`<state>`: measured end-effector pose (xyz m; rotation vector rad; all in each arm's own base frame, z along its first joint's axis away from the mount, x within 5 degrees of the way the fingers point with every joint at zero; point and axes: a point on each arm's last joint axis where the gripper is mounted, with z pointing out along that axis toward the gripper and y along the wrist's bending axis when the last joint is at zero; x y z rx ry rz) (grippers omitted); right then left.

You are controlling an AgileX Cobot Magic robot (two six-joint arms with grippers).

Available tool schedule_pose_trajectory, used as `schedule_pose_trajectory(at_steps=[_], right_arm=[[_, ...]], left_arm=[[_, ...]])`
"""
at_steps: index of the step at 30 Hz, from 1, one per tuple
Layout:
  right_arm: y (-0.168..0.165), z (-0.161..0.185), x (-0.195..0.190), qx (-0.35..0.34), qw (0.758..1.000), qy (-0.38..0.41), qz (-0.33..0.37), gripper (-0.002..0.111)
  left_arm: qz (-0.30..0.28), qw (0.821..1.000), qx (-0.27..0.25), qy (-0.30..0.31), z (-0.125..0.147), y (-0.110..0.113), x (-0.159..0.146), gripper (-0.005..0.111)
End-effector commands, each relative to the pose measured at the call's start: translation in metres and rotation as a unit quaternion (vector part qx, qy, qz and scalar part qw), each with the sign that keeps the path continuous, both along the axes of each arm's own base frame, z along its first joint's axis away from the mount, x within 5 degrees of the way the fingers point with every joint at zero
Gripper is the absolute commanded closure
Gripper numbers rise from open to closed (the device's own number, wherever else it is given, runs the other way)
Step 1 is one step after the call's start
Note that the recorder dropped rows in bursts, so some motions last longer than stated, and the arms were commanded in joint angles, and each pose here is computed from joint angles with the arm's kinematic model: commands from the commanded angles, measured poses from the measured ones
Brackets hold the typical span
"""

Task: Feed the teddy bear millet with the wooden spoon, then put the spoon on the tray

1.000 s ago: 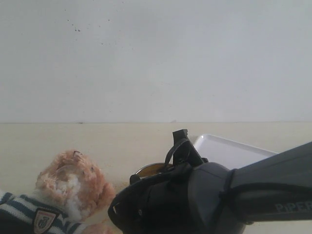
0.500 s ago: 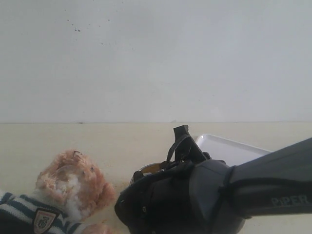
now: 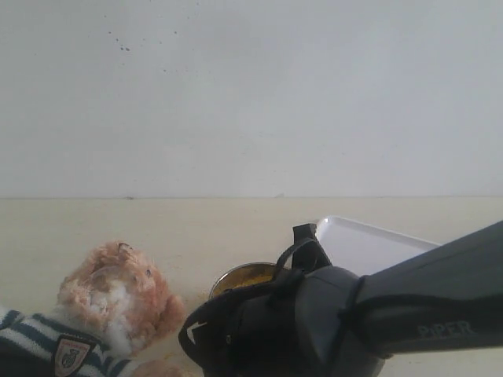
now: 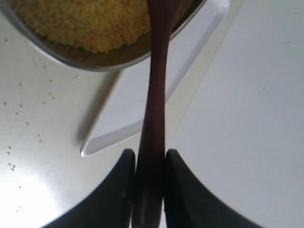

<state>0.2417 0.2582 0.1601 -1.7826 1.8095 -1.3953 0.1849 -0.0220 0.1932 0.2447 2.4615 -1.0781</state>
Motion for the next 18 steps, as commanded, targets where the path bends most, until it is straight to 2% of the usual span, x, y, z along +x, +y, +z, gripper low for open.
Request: schedule_pose_trajectory(at_steps=[1,6,18], right_arm=[[-0.002,0.002,-0.001,0.008,1.000,0.007,-0.014,0.108],[-0.002,0.021,-0.006,0.070,0.996,0.017,-0.053,0.108],[-0.001,0.020,-0.014,0.103,0.988,0.071,-0.095,0.108]], left_arm=[[0.000,1.000,-0.008,-0.007,0.003,-0.001,-0.001,0.103],[0.000,1.000,-0.008,-0.007,0.003,-0.001,-0.001,0.103],[0.000,1.000,-0.008,-0.007,0.003,-0.001,-0.001,0.103]])
